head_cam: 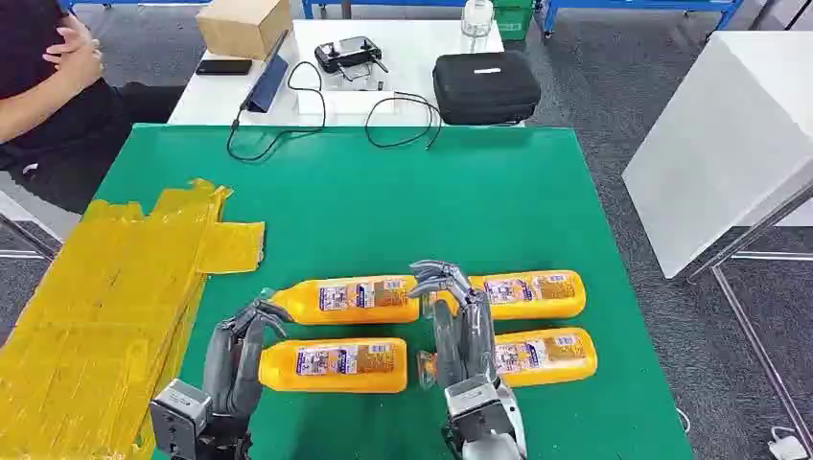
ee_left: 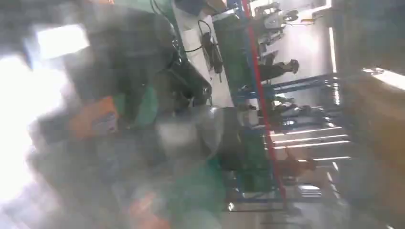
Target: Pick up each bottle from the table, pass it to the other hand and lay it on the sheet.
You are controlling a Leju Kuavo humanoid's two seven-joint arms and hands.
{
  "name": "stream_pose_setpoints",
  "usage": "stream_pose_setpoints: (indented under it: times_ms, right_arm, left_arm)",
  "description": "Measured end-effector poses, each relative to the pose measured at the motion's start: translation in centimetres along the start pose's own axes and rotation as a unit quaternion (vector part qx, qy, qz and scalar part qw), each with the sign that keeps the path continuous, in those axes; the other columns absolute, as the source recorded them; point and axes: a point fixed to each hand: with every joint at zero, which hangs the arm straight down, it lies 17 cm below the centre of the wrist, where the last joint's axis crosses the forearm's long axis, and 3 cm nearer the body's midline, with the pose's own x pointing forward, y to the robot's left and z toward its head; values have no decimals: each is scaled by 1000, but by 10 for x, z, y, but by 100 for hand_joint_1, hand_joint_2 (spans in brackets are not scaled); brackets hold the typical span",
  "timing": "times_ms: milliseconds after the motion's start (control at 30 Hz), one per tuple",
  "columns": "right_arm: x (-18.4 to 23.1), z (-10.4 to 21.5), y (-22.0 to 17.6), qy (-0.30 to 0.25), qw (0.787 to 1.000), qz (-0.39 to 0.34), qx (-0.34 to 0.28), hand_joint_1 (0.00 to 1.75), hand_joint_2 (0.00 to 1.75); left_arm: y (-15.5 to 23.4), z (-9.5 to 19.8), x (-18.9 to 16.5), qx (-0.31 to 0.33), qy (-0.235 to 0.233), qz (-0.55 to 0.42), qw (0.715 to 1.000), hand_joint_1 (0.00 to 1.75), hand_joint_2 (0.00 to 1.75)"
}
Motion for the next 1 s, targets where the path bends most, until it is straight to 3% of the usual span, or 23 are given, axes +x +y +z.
stream_pose_setpoints:
  times_ms: [200,300,433,467,500,733,767,1000]
  right_arm:
    - [-1,0,0,2,1000,-3,0,175,0]
    - [-16,25,-16,55,995,-80,-5,175,0]
    - [-21,54,-49,62,995,-81,-4,175,0]
    - [-19,56,-53,60,995,-76,-5,35,0]
    - [-17,58,-56,60,996,-71,-8,0,0]
    - [-10,62,-71,56,997,-58,-20,0,0]
    - [-10,63,-71,57,997,-55,-20,0,175]
    - [-16,72,-71,89,996,15,6,0,175]
  left_arm:
    - [0,0,0,-1,-1,1,1000,175,0]
    - [-10,-5,7,-27,-30,39,998,175,0]
    - [-10,-6,-1,-34,-33,51,998,175,0]
    - [-9,-7,-1,-34,-32,57,997,101,0]
    - [-9,-8,-1,-32,-32,61,997,0,0]
    - [-8,-9,-4,-29,-17,78,996,0,0]
    - [-8,-10,-4,-29,-16,77,997,0,0]
    - [-8,-7,-7,-25,-8,59,998,0,0]
